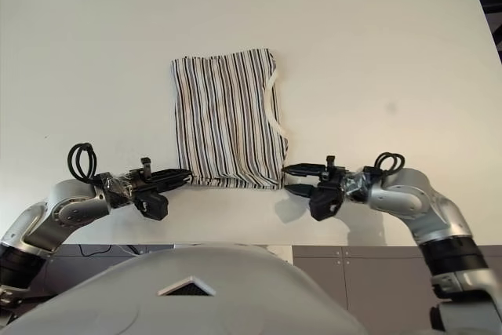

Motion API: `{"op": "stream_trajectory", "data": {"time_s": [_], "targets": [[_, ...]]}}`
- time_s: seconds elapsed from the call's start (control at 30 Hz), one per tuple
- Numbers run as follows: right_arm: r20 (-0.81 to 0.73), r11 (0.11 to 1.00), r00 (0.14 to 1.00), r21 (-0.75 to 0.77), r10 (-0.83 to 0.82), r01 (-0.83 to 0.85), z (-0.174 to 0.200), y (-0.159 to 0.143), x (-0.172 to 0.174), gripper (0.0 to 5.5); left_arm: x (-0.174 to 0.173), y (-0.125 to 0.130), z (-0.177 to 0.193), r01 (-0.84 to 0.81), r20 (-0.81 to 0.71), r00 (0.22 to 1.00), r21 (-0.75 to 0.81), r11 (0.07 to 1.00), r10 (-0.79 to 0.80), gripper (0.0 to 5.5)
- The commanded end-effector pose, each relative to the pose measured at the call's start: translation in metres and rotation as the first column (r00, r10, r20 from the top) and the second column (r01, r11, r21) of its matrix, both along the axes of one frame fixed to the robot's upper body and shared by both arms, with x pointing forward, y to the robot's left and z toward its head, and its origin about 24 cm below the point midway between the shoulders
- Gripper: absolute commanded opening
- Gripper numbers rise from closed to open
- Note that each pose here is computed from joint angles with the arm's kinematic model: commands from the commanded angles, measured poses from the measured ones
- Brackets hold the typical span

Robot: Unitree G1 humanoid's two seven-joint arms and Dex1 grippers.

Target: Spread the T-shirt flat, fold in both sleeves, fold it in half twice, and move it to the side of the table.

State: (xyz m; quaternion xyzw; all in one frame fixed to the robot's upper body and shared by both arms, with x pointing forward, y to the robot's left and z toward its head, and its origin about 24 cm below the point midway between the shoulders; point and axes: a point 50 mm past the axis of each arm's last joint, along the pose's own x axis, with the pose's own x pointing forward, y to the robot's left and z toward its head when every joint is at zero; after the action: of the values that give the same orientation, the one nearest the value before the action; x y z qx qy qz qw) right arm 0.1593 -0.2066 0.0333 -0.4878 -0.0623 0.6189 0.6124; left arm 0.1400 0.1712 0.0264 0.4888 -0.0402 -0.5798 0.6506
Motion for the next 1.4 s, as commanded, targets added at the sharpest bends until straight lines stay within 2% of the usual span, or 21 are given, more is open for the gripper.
{"op": "stream_trajectory", "data": {"time_s": [0.03,0.2,0.37,0.63,0.73,0.97,1.2,1.4], "targets": [[0.015,0.997,1.0,-0.078,-0.008,0.009,-0.012,0.005,0.006,2.25,-0.004,0.003,-0.008,0.008,-0.059,0.998,0.05,0.999,-0.005,0.16],[0.055,0.99,0.996,-0.128,0.071,-0.064,-0.017,0.0,0.001,2.25,-0.004,0.005,-0.008,0.013,-0.066,0.998,0.055,0.998,-0.009,0.16],[0.162,0.969,0.973,-0.21,0.165,-0.13,-0.017,-0.02,0.018,2.25,-0.004,0.007,-0.009,0.013,-0.069,0.998,0.064,0.998,-0.009,0.16],[0.188,0.96,0.944,0.011,0.273,-0.28,-0.016,0.014,-0.011,2.25,0.001,0.007,-0.005,0.035,-0.063,0.998,0.063,0.997,-0.031,0.15],[0.194,0.962,0.946,0.035,0.258,-0.269,-0.013,0.017,-0.01,2.25,0.001,0.008,-0.004,0.039,-0.063,0.997,0.065,0.997,-0.035,0.15],[0.157,0.993,0.981,0.012,0.11,-0.113,-0.016,0.004,0.009,2.25,0.003,0.011,-0.004,0.035,-0.061,0.998,0.07,0.997,-0.031,0.15],[0.138,0.987,0.979,0.044,0.15,-0.157,-0.012,0.012,0.001,2.25,0.001,0.01,-0.006,0.03,-0.064,0.998,0.068,0.997,-0.025,0.14],[0.086,0.993,0.99,0.031,0.112,-0.115,-0.011,0.008,0.006,1.11,-0.001,0.009,0.0,0.045,-0.044,0.998,0.05,0.998,-0.043,0.14]]}}
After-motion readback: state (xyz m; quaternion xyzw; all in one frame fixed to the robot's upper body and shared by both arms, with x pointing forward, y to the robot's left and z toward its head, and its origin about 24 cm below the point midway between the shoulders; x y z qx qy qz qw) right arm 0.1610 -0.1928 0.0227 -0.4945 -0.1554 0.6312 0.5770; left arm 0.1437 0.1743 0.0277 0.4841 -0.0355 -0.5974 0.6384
